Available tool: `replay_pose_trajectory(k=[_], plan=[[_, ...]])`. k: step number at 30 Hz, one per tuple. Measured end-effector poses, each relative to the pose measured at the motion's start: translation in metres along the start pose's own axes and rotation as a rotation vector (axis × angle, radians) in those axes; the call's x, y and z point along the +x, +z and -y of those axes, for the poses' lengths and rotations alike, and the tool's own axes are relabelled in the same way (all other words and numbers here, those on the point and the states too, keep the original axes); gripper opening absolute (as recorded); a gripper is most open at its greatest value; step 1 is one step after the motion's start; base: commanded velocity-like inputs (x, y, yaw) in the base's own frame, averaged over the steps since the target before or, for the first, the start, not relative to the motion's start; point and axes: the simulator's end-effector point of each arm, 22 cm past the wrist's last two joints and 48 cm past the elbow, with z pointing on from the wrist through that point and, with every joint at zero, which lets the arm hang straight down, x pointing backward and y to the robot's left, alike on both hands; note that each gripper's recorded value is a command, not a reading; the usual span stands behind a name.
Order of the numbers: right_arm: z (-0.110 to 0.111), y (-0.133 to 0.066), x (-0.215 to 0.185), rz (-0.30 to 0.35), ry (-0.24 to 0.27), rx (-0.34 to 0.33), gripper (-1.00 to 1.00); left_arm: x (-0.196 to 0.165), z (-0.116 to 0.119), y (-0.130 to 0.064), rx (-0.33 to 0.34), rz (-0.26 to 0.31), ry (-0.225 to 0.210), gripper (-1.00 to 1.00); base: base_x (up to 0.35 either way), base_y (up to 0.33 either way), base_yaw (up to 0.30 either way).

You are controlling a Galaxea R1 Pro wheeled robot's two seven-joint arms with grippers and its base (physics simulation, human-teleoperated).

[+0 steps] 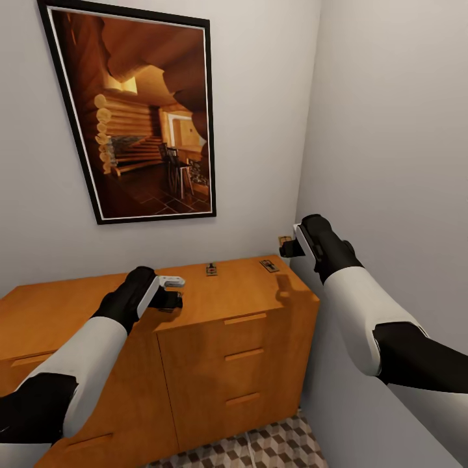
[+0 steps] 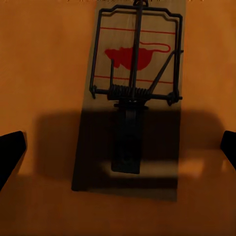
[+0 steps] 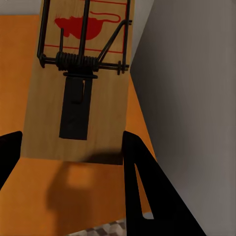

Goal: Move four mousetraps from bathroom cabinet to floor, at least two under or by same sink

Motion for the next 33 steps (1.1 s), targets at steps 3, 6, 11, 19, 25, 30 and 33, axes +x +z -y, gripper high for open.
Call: replay_pose_trajectory(k=[3,6,11,19,25,30,33], plan=[[0.0000,0.0000,0.0000,0.000,0.000,0.000,-1.00,-0.0001,0.0000,0.0000,-0.001,0.000,0.001,1.00,0.000,0.000,0.000],[0.0000,0.0000,0.0000,0.000,0.000,0.000,-1.00,-0.0001,0.0001,-0.0001,-0.001,0.000,0.001,1.00,0.000,0.000,0.000],[0.0001,0.0001,0.0001,0.000,0.001,0.000,-1.00,-0.0002,0.0006,-0.0001,-0.002,0.000,0.003,1.00,0.000,0.000,0.000],[0.0003,0.0001,0.0001,0.000,0.002,-0.001,-1.00,0.0000,0.0031,0.0001,0.003,0.000,0.001,-1.00,0.000,0.000,0.000],[0.0005,0.0003,0.0002,-0.001,0.003,-0.001,-1.00,-0.0004,0.0010,-0.0001,-0.004,0.001,0.004,-1.00,0.000,0.000,0.000],[0.0004,0.0003,0.0002,-0.001,0.002,-0.001,-1.00,-0.0003,0.0007,0.0000,-0.001,0.001,0.002,-1.00,0.000,0.000,0.000],[0.0004,0.0003,0.0002,-0.001,0.003,-0.001,-1.00,-0.0003,0.0003,0.0000,-0.002,0.001,0.002,-1.00,0.000,0.000,0.000]])
